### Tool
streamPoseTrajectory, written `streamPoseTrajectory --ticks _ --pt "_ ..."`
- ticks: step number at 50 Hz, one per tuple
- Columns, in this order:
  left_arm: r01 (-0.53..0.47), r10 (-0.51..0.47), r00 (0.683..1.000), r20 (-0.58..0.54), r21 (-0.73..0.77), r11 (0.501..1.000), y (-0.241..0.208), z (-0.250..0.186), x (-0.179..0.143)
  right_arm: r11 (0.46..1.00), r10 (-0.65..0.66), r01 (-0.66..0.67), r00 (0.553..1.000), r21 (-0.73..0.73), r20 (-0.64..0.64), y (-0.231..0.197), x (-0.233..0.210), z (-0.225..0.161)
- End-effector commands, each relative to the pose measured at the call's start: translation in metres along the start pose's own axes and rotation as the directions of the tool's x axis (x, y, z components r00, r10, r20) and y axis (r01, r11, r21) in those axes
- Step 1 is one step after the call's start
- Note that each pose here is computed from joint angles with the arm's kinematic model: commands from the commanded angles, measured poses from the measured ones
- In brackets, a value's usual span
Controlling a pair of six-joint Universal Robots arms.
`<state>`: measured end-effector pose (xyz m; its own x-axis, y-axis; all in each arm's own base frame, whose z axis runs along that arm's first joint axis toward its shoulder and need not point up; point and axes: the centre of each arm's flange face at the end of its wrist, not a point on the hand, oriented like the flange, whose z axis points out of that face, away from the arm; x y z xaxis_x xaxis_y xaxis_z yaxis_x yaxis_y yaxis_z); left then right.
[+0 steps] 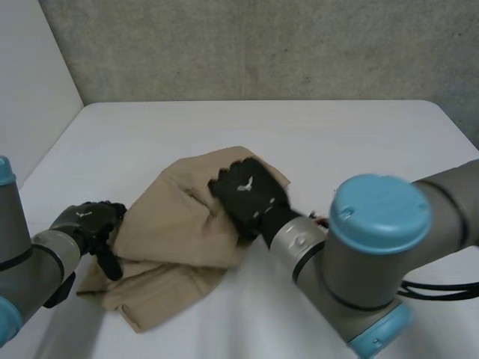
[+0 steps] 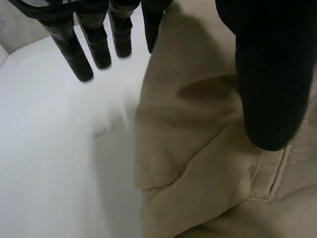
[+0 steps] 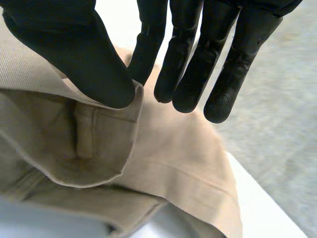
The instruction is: Fold the shorts.
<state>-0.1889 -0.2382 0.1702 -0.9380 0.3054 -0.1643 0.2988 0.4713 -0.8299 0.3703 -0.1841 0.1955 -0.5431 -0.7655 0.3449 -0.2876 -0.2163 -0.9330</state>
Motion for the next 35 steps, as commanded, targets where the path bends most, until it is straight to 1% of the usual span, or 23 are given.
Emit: streamPoseTrajectory --ticks 1,4,7,9,10,11,12,13,15,16,19,20,23,24,26,27,28,29,31,32,35 --pt "-0.009 0.009 0.999 -0.042 0.014 1.000 0.010 0.015 0.018 0.995 0.094 -0.094 0.995 -0.009 -0.046 -0.008 0.013 -0.011" --pt "0.007 -0.004 0.999 -0.032 0.074 0.997 0.003 0.019 0.019 0.995 0.097 -0.098 0.994 -0.031 -0.046 -0.010 0.014 -0.017" --pt "0.006 -0.007 1.000 0.003 0.223 0.975 -0.025 0.020 0.015 0.994 0.100 -0.102 0.994 -0.047 -0.054 -0.011 0.018 -0.021" --pt "0.008 -0.021 0.999 0.036 0.326 0.945 -0.051 0.013 0.009 0.992 0.103 -0.107 0.993 -0.062 -0.064 -0.009 0.022 -0.022" --pt "0.007 -0.042 0.996 0.073 0.426 0.905 -0.077 0.002 0.001 0.991 0.106 -0.111 0.991 -0.075 -0.078 -0.007 0.028 -0.023" --pt "0.006 -0.053 0.995 0.087 0.474 0.881 -0.091 -0.004 -0.003 0.990 0.105 -0.113 0.991 -0.081 -0.087 -0.005 0.031 -0.023" --pt "-0.005 -0.069 0.992 0.110 0.561 0.828 -0.118 -0.016 -0.009 0.990 0.106 -0.114 0.990 -0.081 -0.096 -0.004 0.035 -0.024" --pt "-0.015 -0.073 0.990 0.121 0.603 0.797 -0.131 -0.024 -0.011 0.990 0.106 -0.114 0.990 -0.081 -0.096 -0.004 0.035 -0.024" --pt "-0.044 -0.076 0.986 0.147 0.677 0.735 -0.157 -0.037 -0.017 0.992 0.105 -0.114 0.982 -0.054 -0.156 -0.013 0.056 -0.028" --pt "-0.079 -0.078 0.981 0.176 0.741 0.667 -0.182 -0.049 -0.021 0.992 0.104 -0.114 0.980 -0.051 -0.169 -0.014 0.061 -0.029" --pt "-0.128 -0.086 0.973 0.214 0.812 0.569 -0.214 -0.066 -0.026 0.993 0.106 -0.117 0.969 -0.035 -0.225 -0.017 0.081 -0.033" --pt "-0.148 -0.078 0.973 0.219 0.844 0.515 -0.228 -0.076 -0.022 0.993 0.106 -0.116 0.966 -0.027 -0.236 -0.020 0.085 -0.035" --pt "-0.151 -0.066 0.977 0.200 0.883 0.445 -0.244 -0.090 -0.010 0.994 0.103 -0.108 0.954 -0.004 -0.283 -0.027 0.102 -0.040" --pt "-0.131 -0.035 0.987 0.158 0.904 0.407 -0.248 -0.098 0.006 0.994 0.102 -0.107 0.950 -0.001 -0.294 -0.028 0.106 -0.041" --pt "-0.104 0.028 0.995 0.101 0.914 0.391 -0.244 -0.097 0.028 0.994 0.102 -0.107 0.947 0.002 -0.306 -0.028 0.111 -0.042" --pt "-0.104 0.028 0.995 0.101 0.914 0.391 -0.244 -0.097 0.029 0.994 0.101 -0.105 0.943 0.006 -0.318 -0.029 0.115 -0.042" --pt "-0.072 0.148 0.989 0.013 0.914 0.400 -0.229 -0.090 0.066 0.995 0.100 -0.102 0.935 0.014 -0.339 -0.031 0.123 -0.045" --pt "-0.059 0.190 0.982 -0.022 0.909 0.412 -0.222 -0.087 0.078 0.995 0.100 -0.102 0.935 0.014 -0.339 -0.031 0.123 -0.045" --pt "-0.042 0.254 0.964 -0.081 0.894 0.446 -0.204 -0.081 0.100 0.995 0.095 -0.090 0.917 0.029 -0.387 -0.036 0.140 -0.051" --pt "-0.035 0.311 0.940 -0.138 0.871 0.490 -0.184 -0.074 0.119 0.996 0.094 -0.089 0.913 0.031 -0.396 -0.036 0.144 -0.052" --pt "-0.041 0.376 0.902 -0.213 0.824 0.566 -0.147 -0.061 0.145 0.996 0.090 -0.084 0.904 0.032 -0.417 -0.036 0.152 -0.054"
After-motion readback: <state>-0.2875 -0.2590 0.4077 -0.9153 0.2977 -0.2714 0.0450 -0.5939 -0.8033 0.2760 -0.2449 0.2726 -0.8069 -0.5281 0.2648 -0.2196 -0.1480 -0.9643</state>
